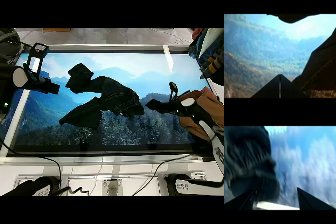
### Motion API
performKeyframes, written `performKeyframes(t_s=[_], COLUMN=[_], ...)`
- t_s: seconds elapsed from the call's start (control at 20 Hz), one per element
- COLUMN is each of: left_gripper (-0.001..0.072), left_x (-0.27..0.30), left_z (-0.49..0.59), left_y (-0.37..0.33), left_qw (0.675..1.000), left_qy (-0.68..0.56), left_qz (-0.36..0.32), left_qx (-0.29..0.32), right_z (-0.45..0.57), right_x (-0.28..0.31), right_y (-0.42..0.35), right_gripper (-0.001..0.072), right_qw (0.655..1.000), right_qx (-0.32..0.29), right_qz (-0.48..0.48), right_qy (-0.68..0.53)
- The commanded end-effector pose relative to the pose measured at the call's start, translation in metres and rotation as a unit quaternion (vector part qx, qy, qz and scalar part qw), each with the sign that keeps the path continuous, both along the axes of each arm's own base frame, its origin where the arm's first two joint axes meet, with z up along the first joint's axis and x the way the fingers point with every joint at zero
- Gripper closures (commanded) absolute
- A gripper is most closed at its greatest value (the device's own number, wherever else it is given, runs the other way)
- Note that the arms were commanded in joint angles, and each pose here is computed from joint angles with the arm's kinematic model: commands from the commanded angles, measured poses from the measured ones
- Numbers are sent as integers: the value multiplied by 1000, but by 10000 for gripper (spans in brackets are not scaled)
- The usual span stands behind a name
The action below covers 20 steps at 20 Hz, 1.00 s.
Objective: Fold the clothes and pants, and hang the long-sleeved shirts on hangers.
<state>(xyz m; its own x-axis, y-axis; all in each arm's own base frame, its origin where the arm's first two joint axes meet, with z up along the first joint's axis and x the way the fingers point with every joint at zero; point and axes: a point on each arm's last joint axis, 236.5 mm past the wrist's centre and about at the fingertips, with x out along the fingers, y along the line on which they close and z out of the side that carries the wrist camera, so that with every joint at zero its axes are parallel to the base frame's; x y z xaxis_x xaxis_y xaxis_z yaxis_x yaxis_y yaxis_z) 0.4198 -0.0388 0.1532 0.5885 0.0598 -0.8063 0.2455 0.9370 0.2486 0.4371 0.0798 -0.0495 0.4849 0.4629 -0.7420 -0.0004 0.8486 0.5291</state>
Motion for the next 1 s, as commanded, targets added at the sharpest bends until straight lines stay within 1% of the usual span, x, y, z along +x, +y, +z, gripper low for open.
performKeyframes(t_s=[0.0, 0.15, 0.3, 0.35, 0.65, 0.75, 0.8, 0.85, 0.95], left_gripper=[684, 684, 684, 684, 684, 685, 683, 681, 674], left_x=[0, 1, 1, 1, 1, 1, 1, 0, 0], left_z=[0, 0, 0, 0, 0, 0, 0, -1, -2], left_y=[1, 0, 0, 0, 0, 0, 0, 0, 1], left_qw=[1000, 1000, 1000, 1000, 1000, 1000, 1000, 1000, 1000], left_qy=[0, -2, -2, -1, -1, -1, -1, 0, 1], left_qz=[0, 0, 0, 0, 0, 0, 0, 0, 0], left_qx=[0, 0, 0, 0, 0, 0, 0, 0, 0], right_z=[-3, -25, -35, -35, -39, -48, -53, -54, -52], right_x=[31, 29, 9, 4, -2, 6, 18, 32, 54], right_y=[13, 26, 51, 54, 59, 60, 57, 55, 54], right_gripper=[142, 141, 145, 154, 161, 163, 164, 217, 608], right_qw=[999, 996, 985, 982, 975, 979, 984, 990, 996], right_qx=[34, 56, 95, 99, 65, 29, 9, -3, -16], right_qz=[13, 51, 131, 148, 207, 202, 177, 138, 87], right_qy=[10, 53, 65, 63, 35, 24, 17, 8, -14])
